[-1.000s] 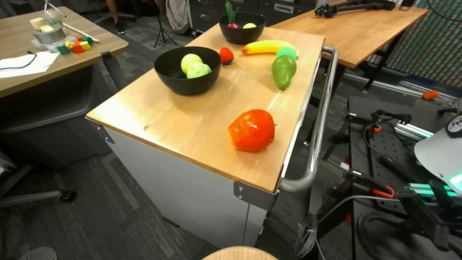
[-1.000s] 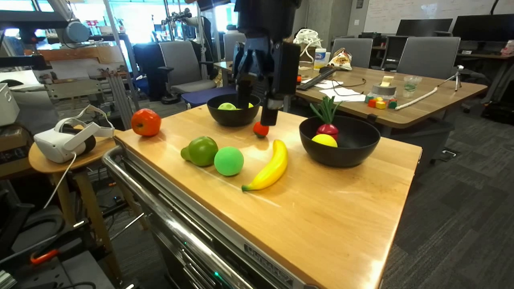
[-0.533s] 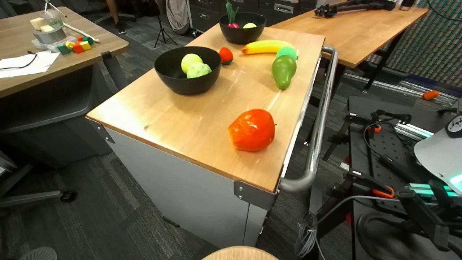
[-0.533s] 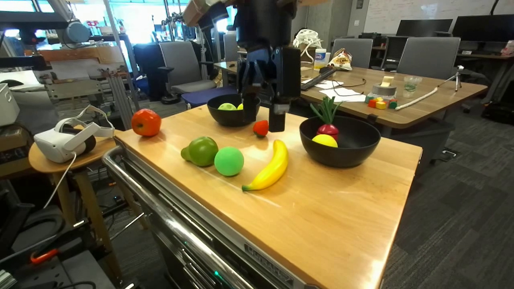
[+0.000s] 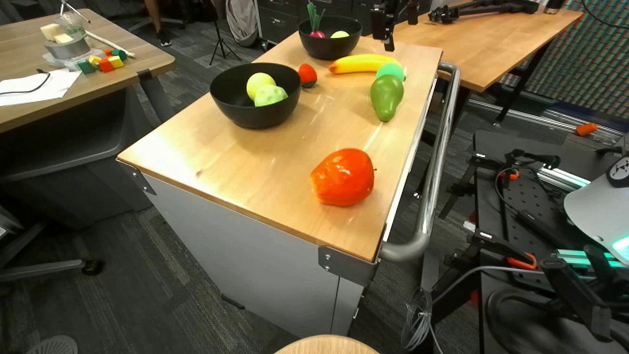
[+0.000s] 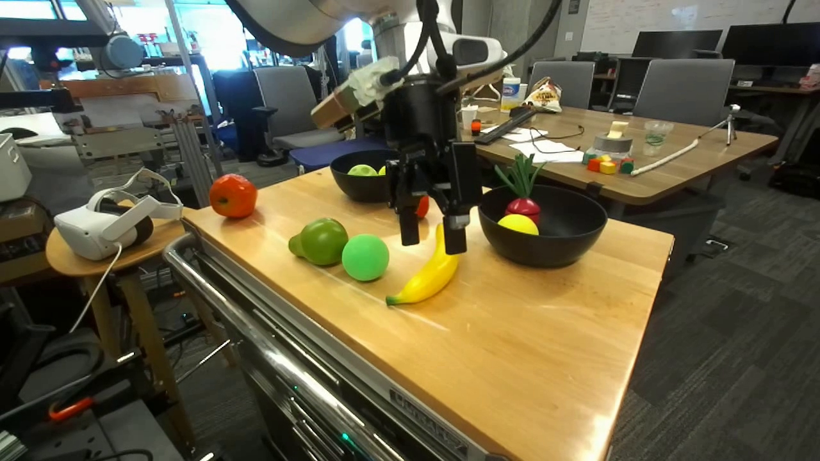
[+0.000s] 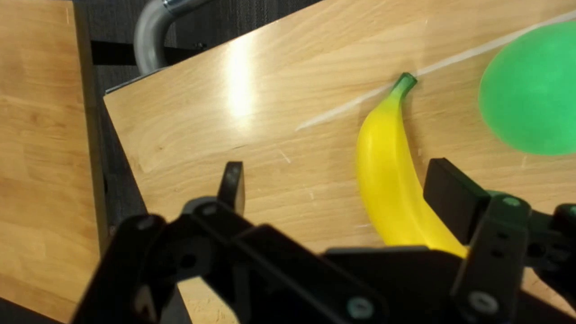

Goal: Put the fruits and vegetables in the black bowls

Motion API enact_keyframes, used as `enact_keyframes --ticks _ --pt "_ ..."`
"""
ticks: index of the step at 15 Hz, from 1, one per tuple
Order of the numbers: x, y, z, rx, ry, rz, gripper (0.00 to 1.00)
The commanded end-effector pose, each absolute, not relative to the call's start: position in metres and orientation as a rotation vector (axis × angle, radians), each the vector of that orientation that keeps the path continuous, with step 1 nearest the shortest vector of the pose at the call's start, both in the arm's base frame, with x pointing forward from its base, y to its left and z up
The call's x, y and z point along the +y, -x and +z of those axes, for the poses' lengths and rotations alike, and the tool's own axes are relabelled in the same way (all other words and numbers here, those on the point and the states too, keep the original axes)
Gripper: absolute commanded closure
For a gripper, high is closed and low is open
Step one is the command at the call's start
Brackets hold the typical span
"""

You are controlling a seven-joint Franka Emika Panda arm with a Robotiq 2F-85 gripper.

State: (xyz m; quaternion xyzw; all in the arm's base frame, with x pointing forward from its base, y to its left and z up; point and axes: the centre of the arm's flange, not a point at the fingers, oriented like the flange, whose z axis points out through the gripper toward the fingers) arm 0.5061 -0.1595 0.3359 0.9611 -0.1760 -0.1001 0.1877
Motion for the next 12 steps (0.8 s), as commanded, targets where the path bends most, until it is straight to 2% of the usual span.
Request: enact_keyframes --ticks 1,5,6,7,12 --pt "-0.169 -0.526 0.32 -0.487 -2.705 -0.268 0.0" --pt "-0.175 -0.537 0.291 -0.461 -2.718 -0.31 0.0" --pt "-0.176 -0.54 0.285 -0.455 -2.719 -0.325 0.03" --pt "-0.177 -0.541 0.28 -0.452 -2.724 -0.339 0.1" --pt "-0.177 -0.544 0.262 -0.437 -2.767 -0.403 0.56"
